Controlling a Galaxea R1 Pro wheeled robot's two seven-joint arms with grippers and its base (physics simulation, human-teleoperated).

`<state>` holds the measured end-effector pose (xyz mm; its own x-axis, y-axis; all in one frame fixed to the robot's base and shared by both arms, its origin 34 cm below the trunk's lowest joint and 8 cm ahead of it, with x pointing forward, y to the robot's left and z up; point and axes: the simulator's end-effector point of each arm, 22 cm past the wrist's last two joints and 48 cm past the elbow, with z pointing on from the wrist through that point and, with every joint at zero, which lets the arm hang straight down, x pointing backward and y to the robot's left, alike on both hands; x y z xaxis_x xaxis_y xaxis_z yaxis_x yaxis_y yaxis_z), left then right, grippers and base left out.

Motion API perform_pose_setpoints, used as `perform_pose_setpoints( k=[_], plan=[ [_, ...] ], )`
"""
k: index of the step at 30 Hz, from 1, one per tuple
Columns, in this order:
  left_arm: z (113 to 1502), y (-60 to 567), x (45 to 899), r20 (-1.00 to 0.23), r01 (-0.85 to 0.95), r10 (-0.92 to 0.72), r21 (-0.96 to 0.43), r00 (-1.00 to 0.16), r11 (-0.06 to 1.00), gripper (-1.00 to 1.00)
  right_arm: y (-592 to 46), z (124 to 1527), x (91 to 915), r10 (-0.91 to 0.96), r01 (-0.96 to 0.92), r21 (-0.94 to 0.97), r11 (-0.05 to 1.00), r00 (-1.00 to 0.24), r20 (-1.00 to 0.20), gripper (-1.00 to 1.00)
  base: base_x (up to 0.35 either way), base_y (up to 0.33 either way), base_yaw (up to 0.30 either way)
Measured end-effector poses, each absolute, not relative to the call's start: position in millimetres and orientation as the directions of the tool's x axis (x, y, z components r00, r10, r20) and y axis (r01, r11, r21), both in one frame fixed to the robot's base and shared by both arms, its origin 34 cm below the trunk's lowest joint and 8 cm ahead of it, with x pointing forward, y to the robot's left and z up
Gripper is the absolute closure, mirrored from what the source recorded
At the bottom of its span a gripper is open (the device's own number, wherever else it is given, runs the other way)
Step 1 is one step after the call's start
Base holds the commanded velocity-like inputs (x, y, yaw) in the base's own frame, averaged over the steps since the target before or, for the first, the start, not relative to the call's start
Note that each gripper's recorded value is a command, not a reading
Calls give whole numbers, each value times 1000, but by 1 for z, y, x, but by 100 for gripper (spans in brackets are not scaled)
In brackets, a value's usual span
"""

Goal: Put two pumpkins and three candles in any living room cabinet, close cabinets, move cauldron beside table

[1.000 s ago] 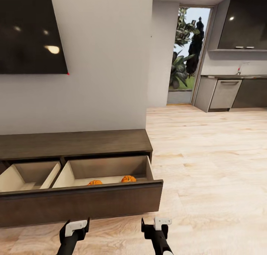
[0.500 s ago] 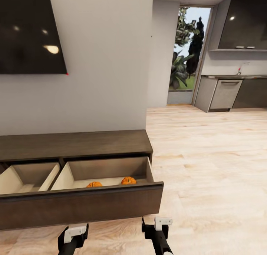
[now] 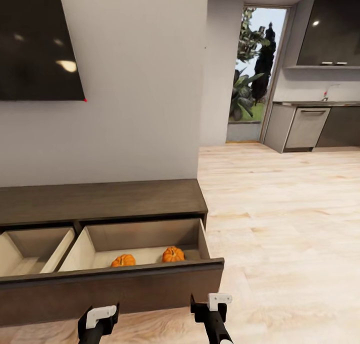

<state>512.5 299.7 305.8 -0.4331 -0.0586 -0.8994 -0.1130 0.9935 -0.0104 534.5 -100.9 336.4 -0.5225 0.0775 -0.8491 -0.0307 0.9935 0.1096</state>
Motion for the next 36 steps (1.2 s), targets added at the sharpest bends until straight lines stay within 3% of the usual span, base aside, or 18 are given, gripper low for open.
perform_pose_setpoints(
  k=[15, 36],
  plan=[
    [302, 300, 509, -895, -114, -58, -8, -443, 993, -100, -99, 336, 534, 77, -33, 111, 993, -523, -849, -100, 102, 0, 0],
    [281, 299, 499, -873, -107, -57, -5, -485, 994, -100, -99, 315, 526, 78, -27, 113, 993, -561, -824, -100, 6, 0, 0]
  ],
)
